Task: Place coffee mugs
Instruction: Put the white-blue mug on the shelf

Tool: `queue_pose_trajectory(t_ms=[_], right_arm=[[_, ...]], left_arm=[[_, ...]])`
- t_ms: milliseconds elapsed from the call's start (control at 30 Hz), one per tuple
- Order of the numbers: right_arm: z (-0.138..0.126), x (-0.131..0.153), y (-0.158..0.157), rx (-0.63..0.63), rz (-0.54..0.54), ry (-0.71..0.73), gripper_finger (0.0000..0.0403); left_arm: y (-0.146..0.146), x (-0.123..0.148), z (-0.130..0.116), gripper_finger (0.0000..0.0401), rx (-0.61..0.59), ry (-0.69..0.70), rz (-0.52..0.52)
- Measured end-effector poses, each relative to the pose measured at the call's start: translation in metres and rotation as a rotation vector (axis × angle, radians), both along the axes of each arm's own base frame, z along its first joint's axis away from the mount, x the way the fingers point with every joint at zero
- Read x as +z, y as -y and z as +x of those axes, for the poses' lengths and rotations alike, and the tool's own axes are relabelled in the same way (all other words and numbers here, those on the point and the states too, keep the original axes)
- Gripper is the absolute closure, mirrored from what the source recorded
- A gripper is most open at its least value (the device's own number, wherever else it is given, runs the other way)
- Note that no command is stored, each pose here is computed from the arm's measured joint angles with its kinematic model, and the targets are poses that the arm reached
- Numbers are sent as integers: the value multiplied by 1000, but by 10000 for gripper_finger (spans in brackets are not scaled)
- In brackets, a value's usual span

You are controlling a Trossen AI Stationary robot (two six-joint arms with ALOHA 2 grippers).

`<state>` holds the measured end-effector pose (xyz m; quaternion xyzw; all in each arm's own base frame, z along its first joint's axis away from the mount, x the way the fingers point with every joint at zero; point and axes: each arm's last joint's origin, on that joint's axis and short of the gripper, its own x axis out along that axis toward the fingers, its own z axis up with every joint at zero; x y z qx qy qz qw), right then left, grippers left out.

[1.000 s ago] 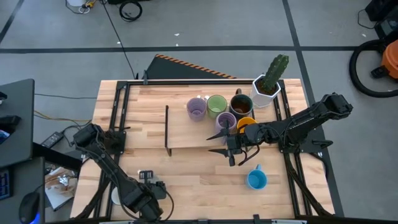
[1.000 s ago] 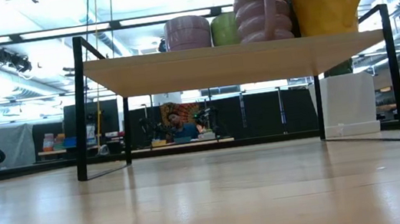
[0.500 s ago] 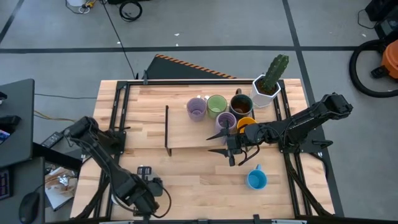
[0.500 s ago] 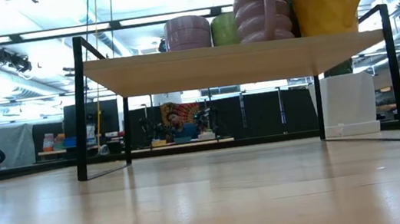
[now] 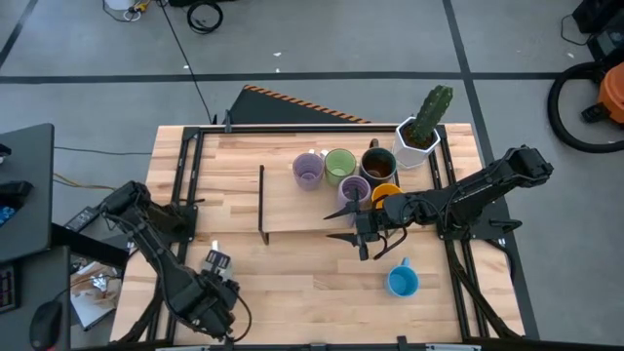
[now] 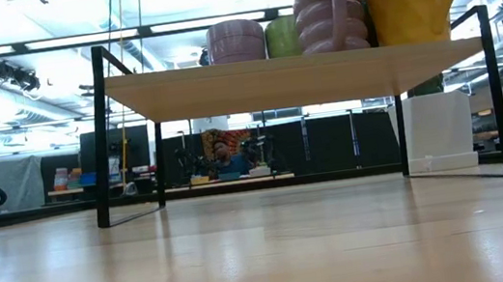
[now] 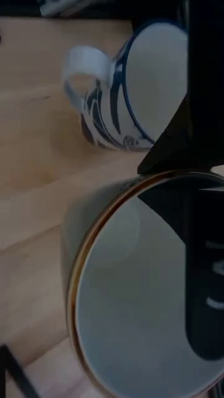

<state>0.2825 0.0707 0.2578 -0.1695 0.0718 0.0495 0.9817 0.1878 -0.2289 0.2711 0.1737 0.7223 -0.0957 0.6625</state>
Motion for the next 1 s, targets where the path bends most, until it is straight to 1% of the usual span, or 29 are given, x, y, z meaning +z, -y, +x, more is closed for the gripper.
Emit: queue_pose_trajectory(t_ms=[233, 367, 433, 567, 667, 833, 1000], right_arm=[[0, 0, 0, 0, -1, -4, 193], [0, 0, 0, 0, -1, -4, 193], [0, 0, 0, 0, -1, -4, 193], [0, 0, 0, -6, -1, 0, 193], [0, 0, 0, -10, -2, 1, 193], [0, 0, 0, -12, -3, 1, 193], [0, 0, 1, -60, -13, 4, 193]], left_arm=[[3, 0, -4, 368, -35, 48, 39], [6, 5, -4, 369, -2, 95, 42], [10, 15, -1, 368, 18, 166, 13], [19, 42, 8, 368, 62, 327, -84], [20, 63, 14, 368, 83, 428, -123], [14, 100, 29, 368, 144, 551, -241], [-4, 131, 41, 367, 172, 613, -280]])
